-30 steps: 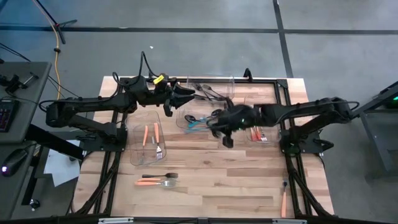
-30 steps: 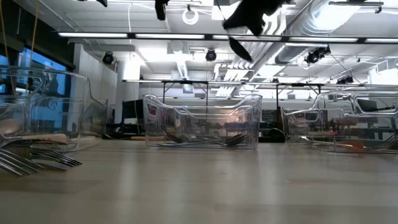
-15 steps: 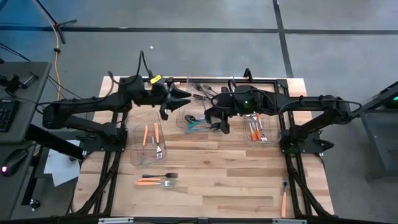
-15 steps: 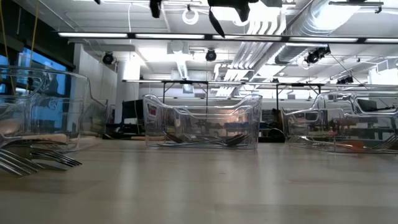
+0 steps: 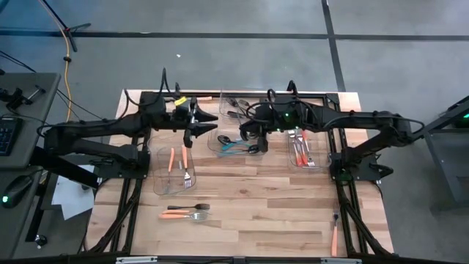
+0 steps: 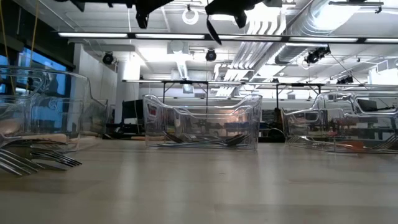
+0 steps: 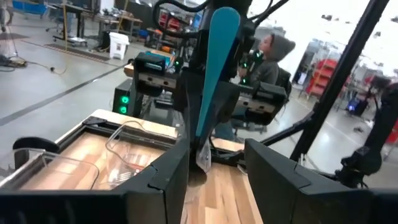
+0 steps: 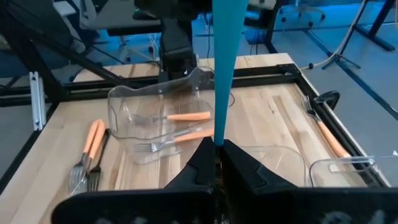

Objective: Sort silverware by color (type)
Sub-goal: Put the blue spoon into the middle transparent bin

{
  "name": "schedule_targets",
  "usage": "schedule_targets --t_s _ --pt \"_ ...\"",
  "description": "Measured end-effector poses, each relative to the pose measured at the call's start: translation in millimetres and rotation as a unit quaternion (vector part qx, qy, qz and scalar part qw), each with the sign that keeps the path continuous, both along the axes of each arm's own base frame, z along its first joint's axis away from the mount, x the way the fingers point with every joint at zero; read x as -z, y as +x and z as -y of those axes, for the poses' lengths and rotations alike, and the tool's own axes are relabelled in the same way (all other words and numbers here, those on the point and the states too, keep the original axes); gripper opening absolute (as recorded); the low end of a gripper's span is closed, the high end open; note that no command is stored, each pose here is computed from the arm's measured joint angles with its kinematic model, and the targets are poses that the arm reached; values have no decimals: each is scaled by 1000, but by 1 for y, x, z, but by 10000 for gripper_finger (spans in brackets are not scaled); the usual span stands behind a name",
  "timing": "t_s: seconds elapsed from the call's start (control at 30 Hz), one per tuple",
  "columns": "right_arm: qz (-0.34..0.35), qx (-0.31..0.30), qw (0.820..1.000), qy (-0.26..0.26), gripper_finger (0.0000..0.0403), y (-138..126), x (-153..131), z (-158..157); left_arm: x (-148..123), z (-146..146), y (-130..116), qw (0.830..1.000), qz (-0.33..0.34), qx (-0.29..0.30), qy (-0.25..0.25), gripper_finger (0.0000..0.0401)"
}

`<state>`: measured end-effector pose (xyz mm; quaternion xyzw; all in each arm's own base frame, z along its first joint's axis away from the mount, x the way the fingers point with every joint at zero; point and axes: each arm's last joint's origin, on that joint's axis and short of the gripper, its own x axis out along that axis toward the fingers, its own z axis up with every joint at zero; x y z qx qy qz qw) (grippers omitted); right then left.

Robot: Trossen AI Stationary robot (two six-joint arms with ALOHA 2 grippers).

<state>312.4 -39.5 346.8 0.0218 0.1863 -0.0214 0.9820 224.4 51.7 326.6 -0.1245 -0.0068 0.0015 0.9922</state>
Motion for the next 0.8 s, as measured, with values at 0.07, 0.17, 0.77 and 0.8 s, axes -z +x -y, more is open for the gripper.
schedule_targets --t_s 0.07,0.17,0.77,0.8 --pt "-3 1 1000 1 0 2 3 2 8 0 0 1000 13 -2 -14 145" --pt "-6 2 1000 2 0 6 6 4 12 0 -1 999 32 -3 -25 145" --pt "-7 2 1000 2 0 13 13 6 13 0 -2 999 34 1 7 5" --pt "-8 2 1000 2 0 13 13 6 13 0 -2 999 34 1 7 3"
